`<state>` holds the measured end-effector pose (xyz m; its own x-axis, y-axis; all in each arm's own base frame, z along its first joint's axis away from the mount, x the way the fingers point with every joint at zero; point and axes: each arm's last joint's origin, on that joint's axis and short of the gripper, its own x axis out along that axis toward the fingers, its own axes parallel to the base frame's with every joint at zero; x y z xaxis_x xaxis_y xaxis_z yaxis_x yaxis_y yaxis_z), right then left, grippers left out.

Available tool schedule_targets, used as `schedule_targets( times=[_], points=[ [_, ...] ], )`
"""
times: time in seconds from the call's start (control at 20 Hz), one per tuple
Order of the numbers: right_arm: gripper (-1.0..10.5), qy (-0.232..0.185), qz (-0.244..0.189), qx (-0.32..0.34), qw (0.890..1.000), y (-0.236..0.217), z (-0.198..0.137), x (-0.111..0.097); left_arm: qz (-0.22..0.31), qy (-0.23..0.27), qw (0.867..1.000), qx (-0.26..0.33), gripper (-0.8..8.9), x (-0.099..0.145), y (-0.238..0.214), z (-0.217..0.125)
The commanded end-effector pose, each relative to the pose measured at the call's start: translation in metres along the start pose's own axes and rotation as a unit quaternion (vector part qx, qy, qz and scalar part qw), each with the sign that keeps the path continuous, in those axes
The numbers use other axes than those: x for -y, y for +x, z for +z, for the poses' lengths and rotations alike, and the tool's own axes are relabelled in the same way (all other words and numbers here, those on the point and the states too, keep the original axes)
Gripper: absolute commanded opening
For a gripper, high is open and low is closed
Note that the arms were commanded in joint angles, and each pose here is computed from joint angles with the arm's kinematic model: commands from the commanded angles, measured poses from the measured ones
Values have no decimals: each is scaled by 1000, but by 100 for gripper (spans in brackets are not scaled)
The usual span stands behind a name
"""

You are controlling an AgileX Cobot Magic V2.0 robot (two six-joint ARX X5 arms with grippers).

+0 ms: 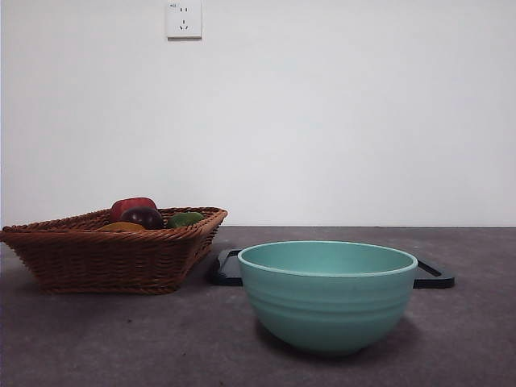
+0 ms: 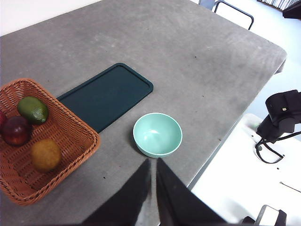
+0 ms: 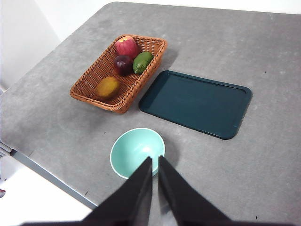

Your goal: Pick up the wifruite, put it on the bowl, pick up the plate, put it on desk

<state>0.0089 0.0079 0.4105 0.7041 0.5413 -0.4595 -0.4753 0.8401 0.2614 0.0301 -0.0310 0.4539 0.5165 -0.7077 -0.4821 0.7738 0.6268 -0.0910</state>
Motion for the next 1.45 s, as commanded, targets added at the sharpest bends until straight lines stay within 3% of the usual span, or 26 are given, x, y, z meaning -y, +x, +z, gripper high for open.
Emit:
schedule_targets(
  times=[0.05, 0.15, 0.4, 0.55, 0.7, 0.8, 1.0, 1.15, 1.45],
  points=[
    [15, 0, 6, 10, 1000, -4, 3, -1, -4, 2, 1000, 4, 15, 0, -1, 3],
    [15, 0, 6, 10, 1000, -4, 3, -1, -2, 1, 1000, 4, 15, 0, -1, 3],
    [15, 0, 6, 10, 1000, -4, 3, -1, 71, -47, 996, 18, 16, -9, 1, 2],
    [15, 0, 7, 10, 1000, -4, 3, -1, 142, -10, 988, 57, 16, -29, 27, -15],
    [15, 0, 6, 10, 1000, -4, 3, -1, 215, -18, 969, 119, 16, -68, 83, -71],
    [15, 0, 6, 10, 1000, -4, 3, -1, 248, -40, 949, 190, 16, -88, 114, -115],
    [15, 0, 7, 10, 1000, -4, 3, -1, 335, -76, 907, 244, 16, -97, 144, -193],
    [15, 0, 6, 10, 1000, -4, 3, -1, 388, -114, 882, 242, 16, -98, 151, -219],
    [15, 0, 6, 10, 1000, -4, 3, -1, 397, -129, 885, 207, 16, -94, 156, -239]
  ],
)
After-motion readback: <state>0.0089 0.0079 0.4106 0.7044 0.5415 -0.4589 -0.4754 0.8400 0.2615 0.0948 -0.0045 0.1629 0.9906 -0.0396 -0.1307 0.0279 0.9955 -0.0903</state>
